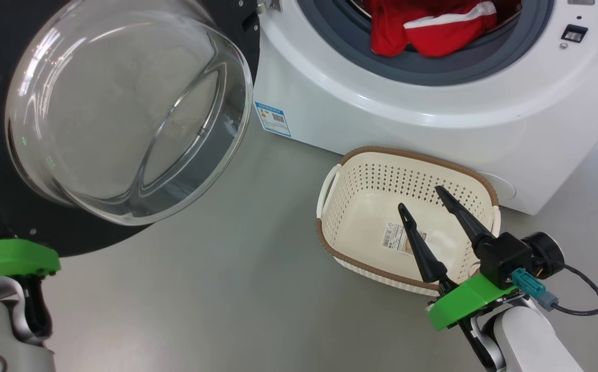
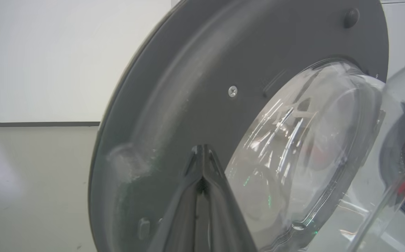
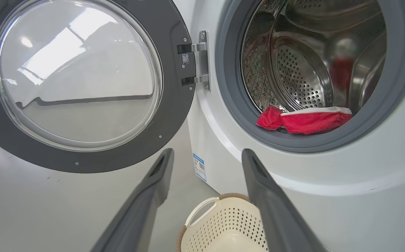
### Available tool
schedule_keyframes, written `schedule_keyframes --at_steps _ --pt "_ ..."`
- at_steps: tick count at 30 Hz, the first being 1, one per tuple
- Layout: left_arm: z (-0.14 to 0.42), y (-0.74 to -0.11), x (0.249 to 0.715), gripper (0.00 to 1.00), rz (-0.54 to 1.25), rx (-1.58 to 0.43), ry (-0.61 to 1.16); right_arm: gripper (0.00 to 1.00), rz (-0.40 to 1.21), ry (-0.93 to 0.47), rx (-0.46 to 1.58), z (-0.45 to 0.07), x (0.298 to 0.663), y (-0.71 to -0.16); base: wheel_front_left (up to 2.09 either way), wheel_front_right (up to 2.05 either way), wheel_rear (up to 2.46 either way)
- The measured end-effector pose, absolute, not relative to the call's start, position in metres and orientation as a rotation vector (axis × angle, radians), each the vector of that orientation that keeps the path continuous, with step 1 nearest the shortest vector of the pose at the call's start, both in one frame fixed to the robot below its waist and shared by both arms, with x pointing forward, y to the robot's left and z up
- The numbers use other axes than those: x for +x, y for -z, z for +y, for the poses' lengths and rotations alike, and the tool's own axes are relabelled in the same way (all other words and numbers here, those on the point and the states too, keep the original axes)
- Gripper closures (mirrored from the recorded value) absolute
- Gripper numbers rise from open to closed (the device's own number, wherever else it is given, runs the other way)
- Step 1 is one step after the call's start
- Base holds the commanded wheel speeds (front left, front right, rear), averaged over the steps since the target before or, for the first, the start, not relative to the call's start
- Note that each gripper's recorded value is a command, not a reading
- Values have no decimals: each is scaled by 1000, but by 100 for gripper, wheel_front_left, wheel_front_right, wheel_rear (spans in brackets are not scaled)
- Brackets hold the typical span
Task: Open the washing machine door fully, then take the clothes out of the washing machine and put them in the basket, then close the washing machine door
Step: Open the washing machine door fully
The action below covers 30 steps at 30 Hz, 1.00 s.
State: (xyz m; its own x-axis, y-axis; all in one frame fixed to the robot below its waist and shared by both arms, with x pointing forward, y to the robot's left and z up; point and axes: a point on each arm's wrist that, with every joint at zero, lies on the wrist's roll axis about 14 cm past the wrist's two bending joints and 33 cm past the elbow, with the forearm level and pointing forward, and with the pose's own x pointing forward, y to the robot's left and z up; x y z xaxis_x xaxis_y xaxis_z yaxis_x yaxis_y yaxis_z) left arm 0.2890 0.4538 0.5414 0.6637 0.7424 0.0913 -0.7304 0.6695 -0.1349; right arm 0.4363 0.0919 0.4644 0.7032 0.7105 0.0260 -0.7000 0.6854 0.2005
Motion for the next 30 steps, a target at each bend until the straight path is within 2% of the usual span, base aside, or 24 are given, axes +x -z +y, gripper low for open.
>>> schedule_keyframes --at_steps 1,2,3,10,16,30 --pt "451 -544 289 61 -150 -84 -824 0 52 -790 202 92 436 -466 0 0 0" --pt "447 -548 290 15 -163 -78 -810 0 50 -790 201 91 435 -468 0 0 0" --pt "444 -553 292 0 -178 -68 -794 0 47 -790 200 91 435 -469 0 0 0" --pt "422 -595 302 0 -303 -2 -704 0 40 -760 230 82 434 -477 0 0 0" --pt "389 -618 323 0 -378 -22 -575 0 -2 -687 250 60 445 -491 0 0 0" --pt "287 -608 383 0 -365 -179 -218 0 -131 -427 260 -36 464 -528 0 0 0"
